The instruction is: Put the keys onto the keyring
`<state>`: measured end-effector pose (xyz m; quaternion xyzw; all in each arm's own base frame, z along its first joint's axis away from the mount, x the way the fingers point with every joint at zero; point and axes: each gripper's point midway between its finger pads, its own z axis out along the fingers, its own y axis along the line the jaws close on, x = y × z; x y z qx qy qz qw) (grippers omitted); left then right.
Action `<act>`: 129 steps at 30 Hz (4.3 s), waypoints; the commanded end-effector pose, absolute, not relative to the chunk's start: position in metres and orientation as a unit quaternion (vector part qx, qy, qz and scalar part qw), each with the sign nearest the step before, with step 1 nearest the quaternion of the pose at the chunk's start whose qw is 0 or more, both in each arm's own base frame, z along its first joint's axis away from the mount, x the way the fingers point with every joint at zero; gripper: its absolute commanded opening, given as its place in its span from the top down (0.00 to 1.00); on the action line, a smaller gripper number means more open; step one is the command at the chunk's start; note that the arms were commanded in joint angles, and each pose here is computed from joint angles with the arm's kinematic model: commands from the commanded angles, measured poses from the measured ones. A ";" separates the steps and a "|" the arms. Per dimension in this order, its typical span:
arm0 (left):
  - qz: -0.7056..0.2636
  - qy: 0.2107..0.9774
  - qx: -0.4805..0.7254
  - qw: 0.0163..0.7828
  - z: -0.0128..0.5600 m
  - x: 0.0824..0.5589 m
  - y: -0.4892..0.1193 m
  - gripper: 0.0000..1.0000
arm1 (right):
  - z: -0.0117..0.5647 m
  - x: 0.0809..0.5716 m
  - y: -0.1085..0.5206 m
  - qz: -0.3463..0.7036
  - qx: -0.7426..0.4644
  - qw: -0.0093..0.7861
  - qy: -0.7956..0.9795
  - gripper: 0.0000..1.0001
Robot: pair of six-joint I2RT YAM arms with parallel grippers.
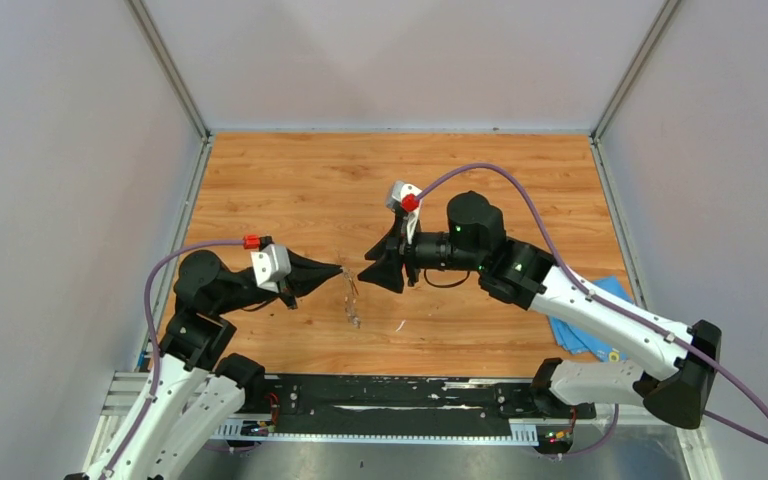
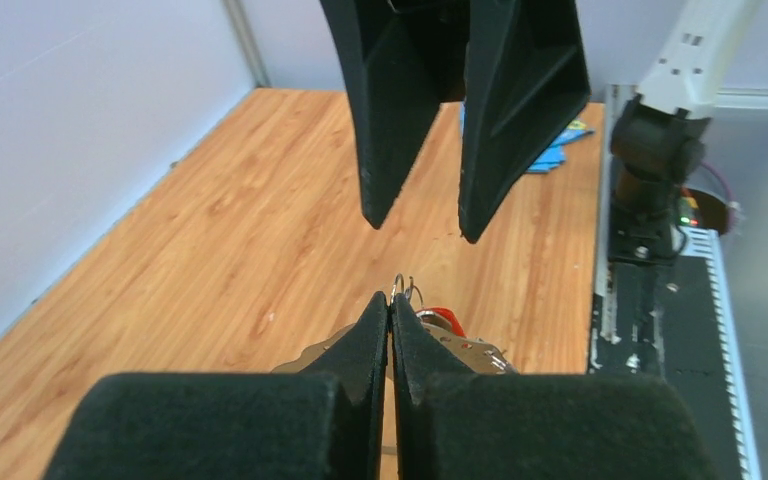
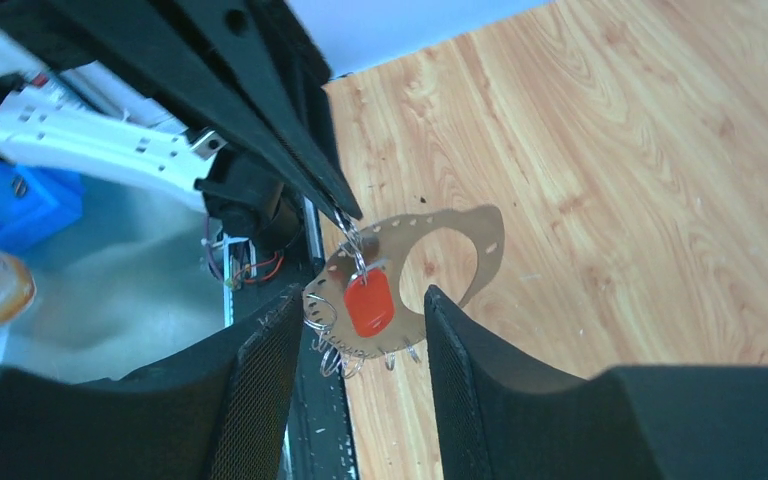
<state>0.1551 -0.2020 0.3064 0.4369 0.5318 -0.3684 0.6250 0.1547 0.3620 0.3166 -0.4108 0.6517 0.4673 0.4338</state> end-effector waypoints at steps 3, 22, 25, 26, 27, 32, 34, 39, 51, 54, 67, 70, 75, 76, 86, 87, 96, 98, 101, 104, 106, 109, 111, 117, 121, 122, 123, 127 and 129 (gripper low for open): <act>-0.428 0.476 0.486 0.595 0.330 0.122 -0.213 1.00 | 0.349 0.111 0.358 0.520 -0.538 0.427 0.508 0.49; -0.449 0.457 0.503 0.579 0.345 0.112 -0.216 1.00 | 0.356 0.108 0.370 0.560 -0.522 0.428 0.481 0.58; -0.448 0.457 0.503 0.581 0.345 0.111 -0.216 1.00 | 0.351 0.113 0.370 0.552 -0.514 0.431 0.495 0.59; -0.447 0.456 0.502 0.583 0.346 0.111 -0.215 1.00 | 0.349 0.114 0.370 0.550 -0.512 0.432 0.499 0.59; -0.446 0.457 0.501 0.584 0.346 0.112 -0.215 1.00 | 0.349 0.115 0.369 0.548 -0.510 0.432 0.503 0.58; -0.441 0.461 0.496 0.589 0.346 0.115 -0.215 1.00 | 0.343 0.118 0.370 0.545 -0.500 0.432 0.516 0.61; -0.440 0.462 0.495 0.590 0.346 0.116 -0.215 1.00 | 0.342 0.120 0.370 0.543 -0.497 0.434 0.519 0.65; -0.439 0.463 0.493 0.591 0.347 0.116 -0.215 1.00 | 0.340 0.121 0.372 0.544 -0.495 0.433 0.521 0.73; -0.440 0.465 0.493 0.588 0.346 0.118 -0.216 1.00 | 0.343 0.125 0.376 0.549 -0.478 0.429 0.535 0.95; -0.441 0.465 0.493 0.588 0.346 0.118 -0.216 1.00 | 0.341 0.127 0.378 0.549 -0.473 0.420 0.547 1.00; -0.455 0.470 0.513 0.555 0.322 0.110 -0.217 1.00 | 0.341 0.127 0.363 0.492 -0.483 0.358 0.630 1.00; -0.458 0.474 0.513 0.551 0.321 0.113 -0.219 1.00 | 0.338 0.121 0.360 0.476 -0.499 0.330 0.645 1.00; -0.463 0.477 0.510 0.545 0.322 0.116 -0.220 1.00 | 0.337 0.114 0.359 0.445 -0.528 0.305 0.657 1.00; -0.461 0.477 0.509 0.548 0.323 0.117 -0.220 1.00 | 0.334 0.113 0.358 0.442 -0.529 0.301 0.659 1.00; -0.457 0.468 0.504 0.564 0.335 0.114 -0.218 1.00 | 0.351 0.111 0.357 0.493 -0.492 0.391 0.602 0.51; -0.457 0.468 0.503 0.565 0.335 0.115 -0.218 1.00 | 0.351 0.110 0.359 0.501 -0.488 0.393 0.597 0.50; -0.455 0.466 0.502 0.569 0.339 0.115 -0.218 1.00 | 0.351 0.104 0.374 0.561 -0.463 0.399 0.558 0.49; -0.454 0.465 0.502 0.570 0.340 0.115 -0.218 1.00 | 0.353 0.104 0.377 0.569 -0.459 0.402 0.551 0.53; -0.453 0.465 0.502 0.572 0.340 0.114 -0.217 1.00 | 0.353 0.104 0.380 0.576 -0.458 0.398 0.548 0.62; -0.451 0.465 0.501 0.574 0.340 0.115 -0.217 1.00 | 0.352 0.103 0.382 0.582 -0.456 0.393 0.547 0.67; -0.451 0.466 0.500 0.574 0.340 0.115 -0.217 1.00 | 0.349 0.102 0.383 0.584 -0.454 0.388 0.549 0.68; -0.451 0.465 0.501 0.575 0.341 0.115 -0.217 1.00 | 0.343 0.103 0.383 0.582 -0.453 0.383 0.557 0.67; -0.457 0.469 0.496 0.571 0.341 0.113 -0.217 1.00 | 0.340 0.104 0.382 0.578 -0.451 0.387 0.560 0.64; -0.456 0.469 0.495 0.572 0.342 0.113 -0.217 1.00 | 0.332 0.107 0.377 0.566 -0.446 0.395 0.570 0.59; -0.456 0.470 0.494 0.573 0.343 0.113 -0.217 1.00 | 0.331 0.106 0.376 0.568 -0.445 0.396 0.568 0.64; -0.455 0.470 0.493 0.573 0.343 0.114 -0.216 1.00 | 0.332 0.106 0.376 0.570 -0.444 0.395 0.567 0.65; -0.455 0.470 0.493 0.573 0.342 0.114 -0.217 1.00 | 0.332 0.106 0.376 0.572 -0.443 0.396 0.566 0.67; -0.455 0.472 0.493 0.573 0.343 0.115 -0.217 1.00 | 0.336 0.105 0.379 0.582 -0.438 0.395 0.560 0.72; -0.456 0.471 0.493 0.572 0.343 0.114 -0.217 1.00 | 0.339 0.106 0.379 0.584 -0.435 0.396 0.559 0.72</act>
